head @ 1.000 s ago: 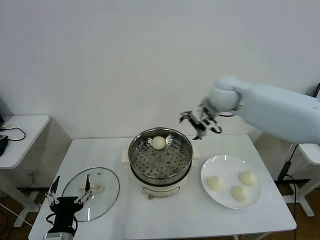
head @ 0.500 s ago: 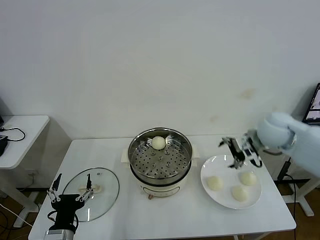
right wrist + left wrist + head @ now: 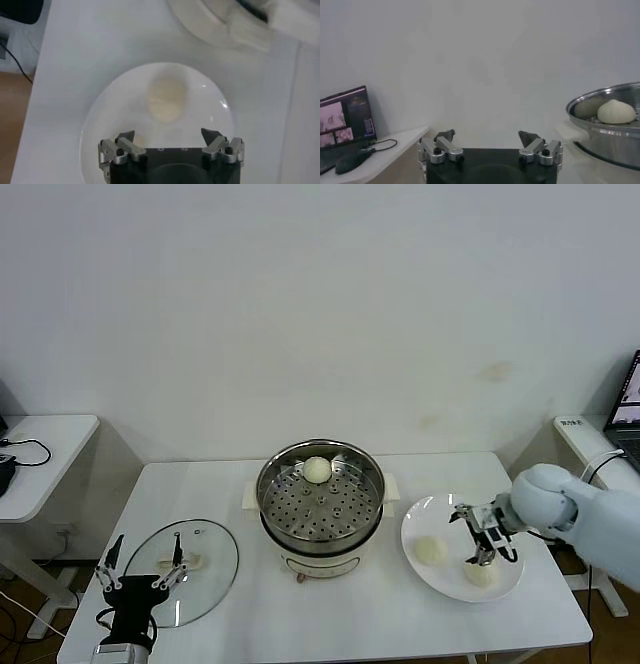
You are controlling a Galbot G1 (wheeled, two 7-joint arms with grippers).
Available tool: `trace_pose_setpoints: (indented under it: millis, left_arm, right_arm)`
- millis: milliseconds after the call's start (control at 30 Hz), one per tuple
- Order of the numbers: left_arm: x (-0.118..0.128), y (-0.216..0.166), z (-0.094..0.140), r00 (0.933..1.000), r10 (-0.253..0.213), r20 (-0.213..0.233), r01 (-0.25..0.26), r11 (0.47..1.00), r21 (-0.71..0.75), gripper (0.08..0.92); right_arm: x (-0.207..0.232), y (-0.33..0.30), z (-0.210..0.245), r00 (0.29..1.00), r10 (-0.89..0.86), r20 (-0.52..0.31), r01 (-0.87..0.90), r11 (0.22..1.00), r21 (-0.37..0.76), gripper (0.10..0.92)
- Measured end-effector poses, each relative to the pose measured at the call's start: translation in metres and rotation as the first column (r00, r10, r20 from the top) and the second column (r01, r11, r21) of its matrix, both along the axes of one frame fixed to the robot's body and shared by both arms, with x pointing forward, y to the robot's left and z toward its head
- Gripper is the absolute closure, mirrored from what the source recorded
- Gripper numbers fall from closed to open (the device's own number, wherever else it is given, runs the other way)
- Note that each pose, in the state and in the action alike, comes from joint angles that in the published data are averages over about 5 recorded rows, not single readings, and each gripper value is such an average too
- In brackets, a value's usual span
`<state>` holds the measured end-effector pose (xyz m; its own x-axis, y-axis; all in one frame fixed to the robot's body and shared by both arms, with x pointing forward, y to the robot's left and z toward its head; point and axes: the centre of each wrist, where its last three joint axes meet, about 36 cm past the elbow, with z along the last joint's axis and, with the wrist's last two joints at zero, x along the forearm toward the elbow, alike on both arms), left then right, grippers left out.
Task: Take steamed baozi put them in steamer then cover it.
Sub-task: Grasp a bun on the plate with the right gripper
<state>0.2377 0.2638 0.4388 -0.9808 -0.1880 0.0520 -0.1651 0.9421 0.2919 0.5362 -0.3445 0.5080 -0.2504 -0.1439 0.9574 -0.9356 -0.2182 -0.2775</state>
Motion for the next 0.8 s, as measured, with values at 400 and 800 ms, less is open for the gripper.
trace_pose_setpoints:
  millis: [400, 800]
  left_arm:
    - [0.001, 0.004, 0.000, 0.9999, 0.014, -0.001, -0.014, 1.000, 0.008, 0.177]
    - [0.003, 0.004, -0.001, 0.9999, 0.015, 0.000, -0.015, 1.000, 0.006, 0.177]
  right_arm:
    - [0.026, 0.025, -0.039, 0.999, -0.012, -0.032, 0.013, 1.000, 0.013, 0.200]
    - [0.037, 0.042, -0.058, 0.998, -0.033, -0.061, 0.033, 0.999, 0.010, 0.276]
